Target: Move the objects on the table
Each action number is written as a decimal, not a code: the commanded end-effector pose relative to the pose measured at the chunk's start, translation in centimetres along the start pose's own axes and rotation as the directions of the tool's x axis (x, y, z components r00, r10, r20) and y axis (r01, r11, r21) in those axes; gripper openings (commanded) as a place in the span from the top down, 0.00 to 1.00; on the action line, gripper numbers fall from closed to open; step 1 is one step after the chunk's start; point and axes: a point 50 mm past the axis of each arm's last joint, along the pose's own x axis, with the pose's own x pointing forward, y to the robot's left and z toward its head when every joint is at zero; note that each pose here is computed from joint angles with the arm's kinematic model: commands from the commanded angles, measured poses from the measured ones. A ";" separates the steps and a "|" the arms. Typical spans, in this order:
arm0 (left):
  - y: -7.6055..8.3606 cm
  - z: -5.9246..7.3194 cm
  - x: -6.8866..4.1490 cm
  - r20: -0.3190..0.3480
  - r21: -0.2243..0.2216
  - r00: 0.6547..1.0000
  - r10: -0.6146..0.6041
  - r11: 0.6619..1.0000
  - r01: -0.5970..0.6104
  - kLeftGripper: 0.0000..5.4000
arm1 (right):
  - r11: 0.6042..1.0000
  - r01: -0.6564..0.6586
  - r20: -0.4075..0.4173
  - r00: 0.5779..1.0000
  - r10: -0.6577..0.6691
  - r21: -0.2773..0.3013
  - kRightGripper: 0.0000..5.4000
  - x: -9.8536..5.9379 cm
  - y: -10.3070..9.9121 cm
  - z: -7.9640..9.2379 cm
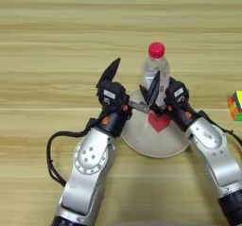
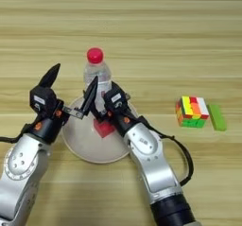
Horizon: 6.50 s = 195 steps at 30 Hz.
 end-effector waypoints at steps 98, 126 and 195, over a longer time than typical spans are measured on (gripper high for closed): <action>12.6 -7.5 -2.2 -0.188 0.280 0.819 0.543 0.828 -0.485 0.00 | 0.837 0.502 -0.062 0.849 -0.525 -0.217 0.00 -5.8 -10.0 -2.9; 12.9 -7.2 -2.1 -0.173 0.279 0.818 0.549 0.823 -0.494 0.00 | 0.832 0.515 -0.145 0.825 -0.547 -0.207 0.00 -10.0 -9.6 -2.5; 12.8 -7.3 -2.1 -0.177 0.283 0.819 0.545 0.826 -0.488 0.00 | 0.830 0.542 -0.287 0.781 -0.554 -0.129 0.36 -10.5 -11.4 -5.9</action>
